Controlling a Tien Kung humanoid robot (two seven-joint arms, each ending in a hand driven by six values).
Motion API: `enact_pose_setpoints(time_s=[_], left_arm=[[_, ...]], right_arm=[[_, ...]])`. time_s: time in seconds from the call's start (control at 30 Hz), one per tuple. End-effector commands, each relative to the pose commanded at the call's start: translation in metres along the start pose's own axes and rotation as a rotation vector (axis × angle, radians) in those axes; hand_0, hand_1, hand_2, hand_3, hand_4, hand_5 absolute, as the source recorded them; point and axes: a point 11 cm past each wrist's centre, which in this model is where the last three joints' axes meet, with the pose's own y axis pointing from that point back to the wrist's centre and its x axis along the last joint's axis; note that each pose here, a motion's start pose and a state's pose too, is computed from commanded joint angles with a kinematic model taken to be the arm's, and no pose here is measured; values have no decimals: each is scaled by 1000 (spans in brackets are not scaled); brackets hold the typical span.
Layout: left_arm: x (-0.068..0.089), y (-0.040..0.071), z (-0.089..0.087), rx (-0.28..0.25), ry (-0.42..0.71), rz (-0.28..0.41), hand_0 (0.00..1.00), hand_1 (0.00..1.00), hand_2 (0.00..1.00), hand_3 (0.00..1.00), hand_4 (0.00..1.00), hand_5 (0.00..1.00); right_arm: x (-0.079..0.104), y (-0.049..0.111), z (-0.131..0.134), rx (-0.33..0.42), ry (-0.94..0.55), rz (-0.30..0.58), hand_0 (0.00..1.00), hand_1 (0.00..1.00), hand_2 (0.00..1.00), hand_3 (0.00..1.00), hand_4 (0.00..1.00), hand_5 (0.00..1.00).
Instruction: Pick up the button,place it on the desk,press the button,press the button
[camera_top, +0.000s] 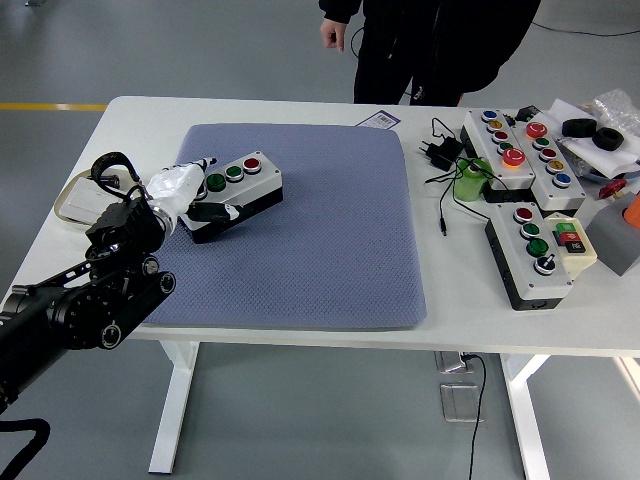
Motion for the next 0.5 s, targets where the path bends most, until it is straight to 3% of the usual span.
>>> enact_pose_setpoints(time_s=[0.17,0.2,0.37,0.4,0.5], left_arm=[[2,-3,3,16,-18,23,984,992,998,998,998,622],[1,-4,3,20,-10,23,832,874,886,998,971,427],[1,-6,3,38,-27,36,832,874,886,998,971,427],[0,-6,3,40,-31,37,655,749,744,916,873,220],[-3,-6,3,44,-49,24,655,749,744,916,873,220]], right_arm=[[0,0,1,0,1,0,643,534,619,614,264,289],[0,0,1,-1,1,1,643,534,619,614,264,289],[1,-1,2,-2,3,3,643,534,619,614,264,289],[2,-1,2,-2,3,3,644,535,618,614,264,289],[2,-1,2,-3,6,4,644,535,618,614,264,289]])
